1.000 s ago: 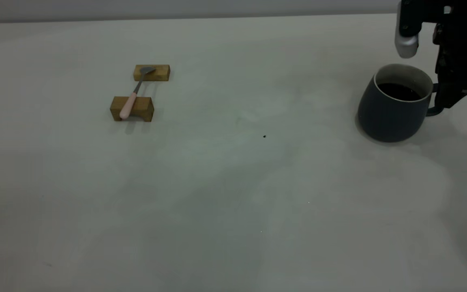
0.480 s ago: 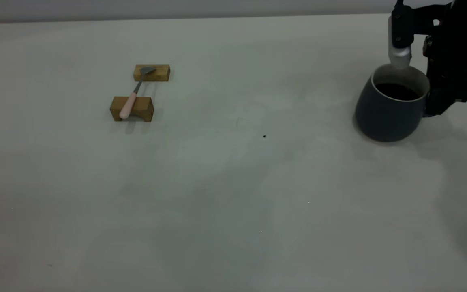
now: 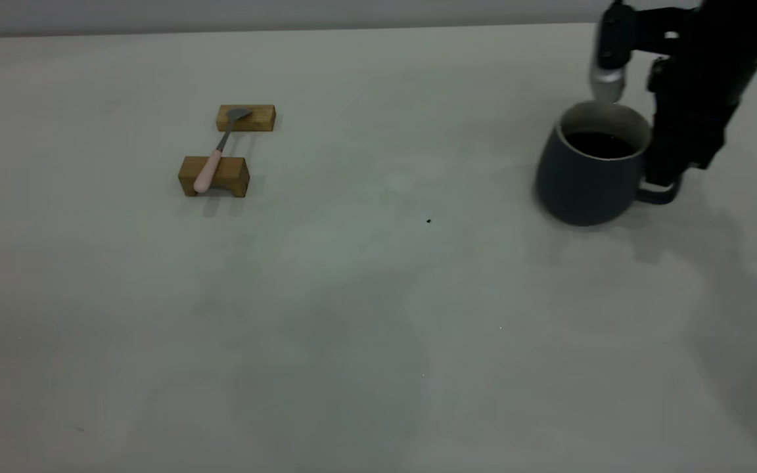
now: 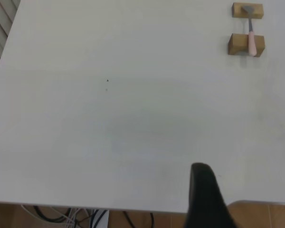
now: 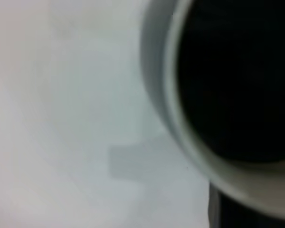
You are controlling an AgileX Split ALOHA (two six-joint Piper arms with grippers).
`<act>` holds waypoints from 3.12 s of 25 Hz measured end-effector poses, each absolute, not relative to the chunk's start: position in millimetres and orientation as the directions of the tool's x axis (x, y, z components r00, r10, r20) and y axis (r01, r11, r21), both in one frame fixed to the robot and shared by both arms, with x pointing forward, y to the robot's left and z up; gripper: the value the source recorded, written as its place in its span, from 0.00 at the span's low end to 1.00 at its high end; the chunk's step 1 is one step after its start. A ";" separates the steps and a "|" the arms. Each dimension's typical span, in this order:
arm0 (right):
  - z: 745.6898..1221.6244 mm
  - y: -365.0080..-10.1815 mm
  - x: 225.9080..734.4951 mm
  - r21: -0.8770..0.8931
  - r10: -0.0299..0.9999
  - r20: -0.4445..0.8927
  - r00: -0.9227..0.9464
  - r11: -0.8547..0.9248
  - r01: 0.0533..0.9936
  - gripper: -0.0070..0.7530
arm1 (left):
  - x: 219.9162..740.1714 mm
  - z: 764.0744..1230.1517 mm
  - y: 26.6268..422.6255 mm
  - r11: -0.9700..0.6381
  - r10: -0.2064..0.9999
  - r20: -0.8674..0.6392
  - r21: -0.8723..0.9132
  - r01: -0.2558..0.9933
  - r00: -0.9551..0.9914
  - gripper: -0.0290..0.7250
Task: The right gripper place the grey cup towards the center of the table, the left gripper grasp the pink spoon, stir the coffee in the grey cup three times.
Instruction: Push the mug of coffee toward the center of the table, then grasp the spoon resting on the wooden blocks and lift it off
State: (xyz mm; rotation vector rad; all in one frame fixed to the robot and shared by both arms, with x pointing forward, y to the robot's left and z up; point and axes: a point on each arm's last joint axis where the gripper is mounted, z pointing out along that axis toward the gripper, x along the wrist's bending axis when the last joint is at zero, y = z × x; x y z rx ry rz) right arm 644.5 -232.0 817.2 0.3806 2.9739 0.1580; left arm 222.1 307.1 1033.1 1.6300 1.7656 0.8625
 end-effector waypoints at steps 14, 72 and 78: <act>818.5 -157.9 632.2 0.202 0.230 -0.155 -0.961 0.959 0.197 0.34 | 222.1 1033.1 307.1 0.044 0.996 0.011 0.782 0.621 -0.085 0.73; 1070.9 -282.5 283.4 0.670 0.958 0.026 -0.285 0.195 0.716 0.89 | 222.1 1033.1 307.2 0.044 0.996 0.012 0.782 0.621 -0.086 0.73; 1050.0 -293.2 251.1 0.771 0.989 0.003 -0.147 0.091 0.631 0.88 | 222.1 1033.1 307.2 0.044 0.996 0.012 0.782 0.621 -0.086 0.73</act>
